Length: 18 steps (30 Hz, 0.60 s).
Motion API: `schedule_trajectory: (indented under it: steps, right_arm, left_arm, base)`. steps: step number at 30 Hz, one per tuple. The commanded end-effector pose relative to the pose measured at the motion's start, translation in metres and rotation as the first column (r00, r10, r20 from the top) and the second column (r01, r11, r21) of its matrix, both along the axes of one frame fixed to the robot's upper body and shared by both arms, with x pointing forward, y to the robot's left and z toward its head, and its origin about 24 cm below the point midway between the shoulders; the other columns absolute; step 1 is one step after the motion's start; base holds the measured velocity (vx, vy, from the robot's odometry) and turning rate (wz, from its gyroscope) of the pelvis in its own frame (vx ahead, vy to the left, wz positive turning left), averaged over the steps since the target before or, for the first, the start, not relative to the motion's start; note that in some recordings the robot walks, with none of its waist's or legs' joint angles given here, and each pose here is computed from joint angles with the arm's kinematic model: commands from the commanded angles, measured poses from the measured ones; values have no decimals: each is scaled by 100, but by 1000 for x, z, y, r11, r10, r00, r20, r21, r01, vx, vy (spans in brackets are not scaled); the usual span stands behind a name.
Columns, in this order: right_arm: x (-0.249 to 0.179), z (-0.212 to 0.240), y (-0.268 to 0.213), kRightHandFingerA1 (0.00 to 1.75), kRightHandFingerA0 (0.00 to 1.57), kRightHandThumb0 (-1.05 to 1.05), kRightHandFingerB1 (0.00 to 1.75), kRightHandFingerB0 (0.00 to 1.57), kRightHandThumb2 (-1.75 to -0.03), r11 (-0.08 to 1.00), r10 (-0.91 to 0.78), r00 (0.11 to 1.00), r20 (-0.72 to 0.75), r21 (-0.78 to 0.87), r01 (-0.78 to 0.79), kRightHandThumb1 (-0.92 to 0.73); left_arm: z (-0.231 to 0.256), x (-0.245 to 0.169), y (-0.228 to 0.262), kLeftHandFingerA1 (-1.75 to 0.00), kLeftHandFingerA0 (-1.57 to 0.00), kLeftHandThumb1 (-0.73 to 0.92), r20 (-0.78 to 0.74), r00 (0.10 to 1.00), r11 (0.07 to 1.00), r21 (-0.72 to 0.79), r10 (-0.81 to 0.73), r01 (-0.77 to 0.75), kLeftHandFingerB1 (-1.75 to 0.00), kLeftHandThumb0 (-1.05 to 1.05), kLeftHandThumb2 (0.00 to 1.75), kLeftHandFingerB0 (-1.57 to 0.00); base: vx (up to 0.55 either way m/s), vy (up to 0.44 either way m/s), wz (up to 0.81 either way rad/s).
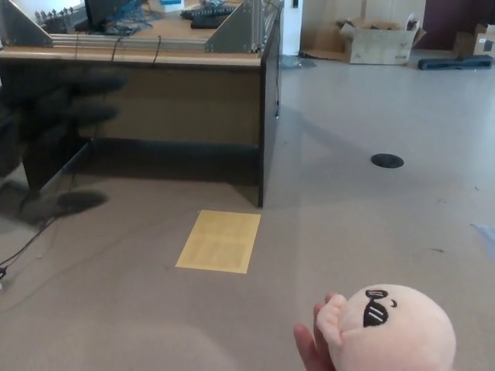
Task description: The robot extends its left hand to pick up an emotional support dumpling from the palm of a person and brings its hand down by its side. Then it extends its arm again to hand the dumpling back to the person.
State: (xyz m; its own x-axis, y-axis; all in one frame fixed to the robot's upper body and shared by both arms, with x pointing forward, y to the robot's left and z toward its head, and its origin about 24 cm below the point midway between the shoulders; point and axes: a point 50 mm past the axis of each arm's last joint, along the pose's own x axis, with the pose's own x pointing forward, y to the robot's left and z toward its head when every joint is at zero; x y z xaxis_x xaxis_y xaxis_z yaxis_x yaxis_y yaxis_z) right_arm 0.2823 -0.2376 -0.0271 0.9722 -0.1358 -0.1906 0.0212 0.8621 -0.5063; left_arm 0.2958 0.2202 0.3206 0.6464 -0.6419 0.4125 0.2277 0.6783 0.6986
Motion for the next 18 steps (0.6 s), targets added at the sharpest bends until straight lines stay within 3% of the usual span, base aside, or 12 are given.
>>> schedule_trajectory:
  steps: [1, 5, 9, 10, 11, 12, 13, 18]
  right_arm:
    - [5, 8, -3, 48, 73, -31, 37, 47, -59, 1000, -6, 999, 51, -7, 6, -65]
    - [3, 5, -3, 47, 72, -33, 36, 45, -59, 1000, -4, 999, 36, -16, 4, -65]
    - [1, 3, -3, 47, 72, -33, 36, 45, -59, 1000, 0, 1000, 28, -24, 1, -65]
    - [-1, 2, -4, 46, 70, -32, 36, 44, -60, 1000, 4, 1000, 23, -25, -3, -67]
    - [-6, -1, -6, 47, 69, -30, 37, 43, -60, 999, 10, 1000, 13, -30, -10, -67]
    - [-8, -2, -6, 47, 69, -30, 37, 43, -60, 999, 13, 1000, 8, -33, -13, -67]
    - [-12, -5, -7, 47, 68, -30, 37, 44, -60, 999, 15, 1000, 0, -37, -15, -67]
    - [-16, -7, -9, 47, 68, -30, 37, 44, -60, 999, 17, 1000, -6, -40, -17, -67]
  left_arm:
    - [56, -20, -79, -51, -9, 19, 34, 991, 896, 431, -128, 101, -50, -19, 78, -9]
    - [65, -24, -120, -52, -13, 14, 51, 976, 824, 546, -212, 150, -50, -20, 76, -9]
    - [65, -25, -126, -52, -13, 14, 36, 975, 810, 563, -220, 162, -50, -20, 76, -9]
    - [64, -25, -136, -39, -20, 34, 18, 969, 781, 595, -246, 188, -35, -55, 65, -10]
    - [60, -30, -158, -49, 0, 12, -17, 958, 705, 673, -286, 222, -49, -33, 77, 0]
    - [58, -34, -168, -49, 0, 12, -30, 954, 668, 708, -297, 230, -49, -33, 77, 0]
    - [53, -38, -176, -43, -2, 34, -48, 952, 634, 735, -303, 239, -40, -51, 78, 0]
    - [51, -39, -180, -43, -2, 34, -68, 953, 625, 741, -294, 246, -40, -51, 78, 0]
  base:
    - [0, 0, 0]
    - [0, 0, 0]
    - [0, 0, 0]
    - [0, 0, 0]
    - [0, 0, 0]
    - [0, 0, 0]
    - [0, 0, 0]
    - [0, 0, 0]
